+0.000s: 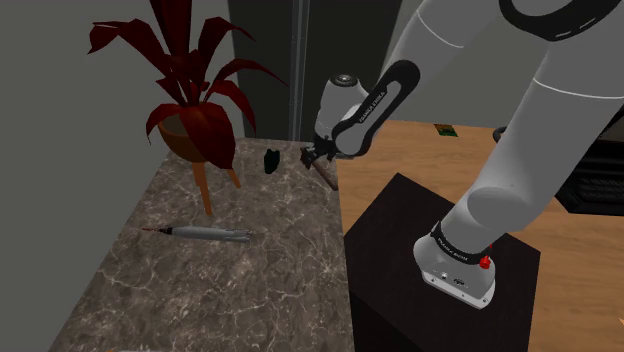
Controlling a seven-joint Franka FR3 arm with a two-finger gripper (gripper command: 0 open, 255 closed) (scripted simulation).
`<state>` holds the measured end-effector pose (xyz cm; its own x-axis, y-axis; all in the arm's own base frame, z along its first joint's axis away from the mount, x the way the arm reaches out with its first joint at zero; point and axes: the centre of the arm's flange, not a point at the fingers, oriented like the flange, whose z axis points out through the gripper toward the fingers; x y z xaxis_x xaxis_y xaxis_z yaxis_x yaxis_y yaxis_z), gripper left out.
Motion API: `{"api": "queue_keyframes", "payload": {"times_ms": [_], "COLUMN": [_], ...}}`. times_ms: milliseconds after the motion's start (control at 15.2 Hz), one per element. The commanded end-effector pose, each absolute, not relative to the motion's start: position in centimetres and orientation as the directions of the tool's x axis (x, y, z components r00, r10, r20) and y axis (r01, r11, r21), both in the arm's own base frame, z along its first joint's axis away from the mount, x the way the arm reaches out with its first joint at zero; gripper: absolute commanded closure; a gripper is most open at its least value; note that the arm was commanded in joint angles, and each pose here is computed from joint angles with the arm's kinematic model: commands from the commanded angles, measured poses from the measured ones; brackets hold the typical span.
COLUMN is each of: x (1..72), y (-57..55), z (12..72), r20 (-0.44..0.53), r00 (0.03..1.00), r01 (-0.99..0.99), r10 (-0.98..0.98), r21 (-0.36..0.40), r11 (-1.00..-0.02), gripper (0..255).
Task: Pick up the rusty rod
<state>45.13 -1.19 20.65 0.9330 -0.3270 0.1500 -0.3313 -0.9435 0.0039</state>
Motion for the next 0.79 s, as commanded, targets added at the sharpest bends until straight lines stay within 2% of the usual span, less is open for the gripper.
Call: {"api": "queue_keyframes", "payload": {"times_ms": [0, 66, 132, 726], "x": [45.18, 45.18, 45.08, 45.18], "y": [-1.24, -1.24, -1.27, -1.24], "z": [19.84, 19.84, 19.79, 19.84], "r20": [0.151, 0.151, 0.151, 0.151], "r00": [0.933, 0.933, 0.933, 0.933], "r01": [-0.331, -0.331, -0.331, -0.331], "r10": [-0.327, -0.327, -0.327, -0.327], "r21": [0.004, 0.004, 0.004, 0.004], "r11": [-0.944, -0.944, -0.944, -0.944], "gripper": [0, 0, 255, 255]}}
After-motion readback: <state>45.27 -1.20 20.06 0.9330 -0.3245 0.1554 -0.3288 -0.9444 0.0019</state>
